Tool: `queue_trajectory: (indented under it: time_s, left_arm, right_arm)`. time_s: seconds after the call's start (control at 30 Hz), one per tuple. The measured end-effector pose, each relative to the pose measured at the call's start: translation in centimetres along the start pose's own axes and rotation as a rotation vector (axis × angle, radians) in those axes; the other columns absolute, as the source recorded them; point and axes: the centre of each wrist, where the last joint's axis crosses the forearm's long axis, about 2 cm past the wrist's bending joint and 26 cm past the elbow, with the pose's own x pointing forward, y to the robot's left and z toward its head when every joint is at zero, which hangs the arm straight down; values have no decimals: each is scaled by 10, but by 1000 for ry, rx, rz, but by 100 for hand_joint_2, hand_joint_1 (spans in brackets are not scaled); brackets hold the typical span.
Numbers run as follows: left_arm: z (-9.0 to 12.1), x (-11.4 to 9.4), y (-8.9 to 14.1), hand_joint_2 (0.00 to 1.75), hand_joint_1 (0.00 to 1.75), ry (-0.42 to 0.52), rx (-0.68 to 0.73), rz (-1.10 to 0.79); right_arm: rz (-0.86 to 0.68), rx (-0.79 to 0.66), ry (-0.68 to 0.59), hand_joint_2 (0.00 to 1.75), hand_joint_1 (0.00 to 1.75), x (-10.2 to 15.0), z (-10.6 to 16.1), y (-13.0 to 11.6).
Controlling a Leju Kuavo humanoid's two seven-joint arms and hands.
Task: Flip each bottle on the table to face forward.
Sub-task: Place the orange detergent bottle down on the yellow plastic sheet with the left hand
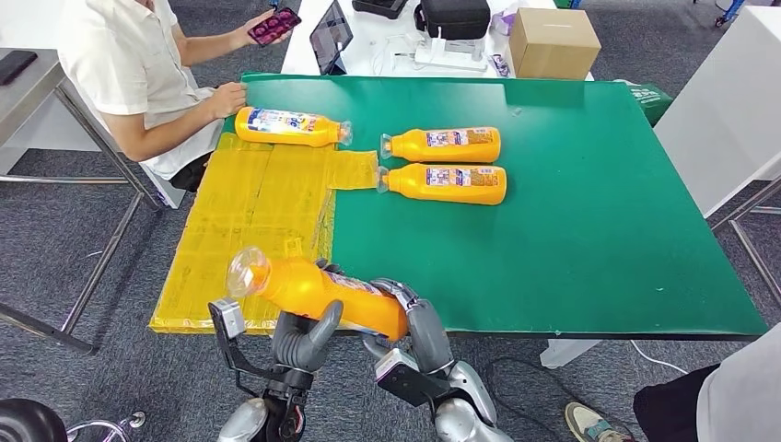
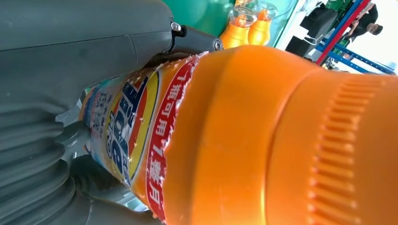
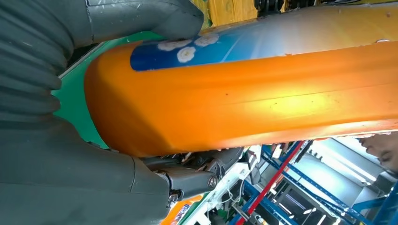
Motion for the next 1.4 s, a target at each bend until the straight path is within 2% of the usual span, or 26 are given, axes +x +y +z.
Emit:
queue_trajectory:
  time_s: [0.03, 0.07, 0.2, 0.37, 0.6, 0.8, 0.9, 0.97, 1.07, 1.17, 1.33, 1.4]
  left_arm:
    - [-1, 0, 0, 175, 175, 4, -1, 0]
    - [-3, 0, 1, 175, 175, 7, -3, -1]
    - [-7, 0, 2, 175, 175, 10, -10, -15]
    - [-8, 2, 4, 175, 175, -59, 15, -105]
    - [-14, 14, 26, 175, 175, -152, 128, -325]
    - [-30, 41, 58, 175, 175, -409, 342, -806]
    - [-42, 61, 77, 175, 175, -512, 347, -1155]
    - [-48, 73, 89, 175, 175, -540, 351, -1345]
    - [-58, 85, 106, 175, 175, -502, 386, -1564]
    - [-74, 89, 120, 175, 175, -391, 396, -1736]
    - [-103, 88, 130, 175, 175, -156, 302, -1827]
    - [-111, 88, 131, 175, 175, -112, 279, -1847]
  right_arm:
    - [-1, 1, 0, 175, 31, 0, 0, 0]
    - [-2, 4, -1, 175, 0, 0, 0, 1]
    - [-23, 13, -6, 0, 0, 2, 1, 5]
    - [-45, 29, -20, 0, 0, 5, 5, 8]
    - [52, 5, -64, 0, 0, 13, 22, 10]
    - [249, -81, -148, 0, 0, 19, 31, 5]
    - [328, -121, -203, 0, 0, 26, 25, -2]
    - [345, -153, -216, 0, 0, 29, 20, -7]
    - [339, -205, -220, 0, 0, 34, 15, -12]
    - [321, -243, -224, 0, 0, 39, 9, -15]
    - [275, -278, -216, 0, 0, 42, 5, -14]
    - [266, -279, -219, 0, 0, 43, 4, -13]
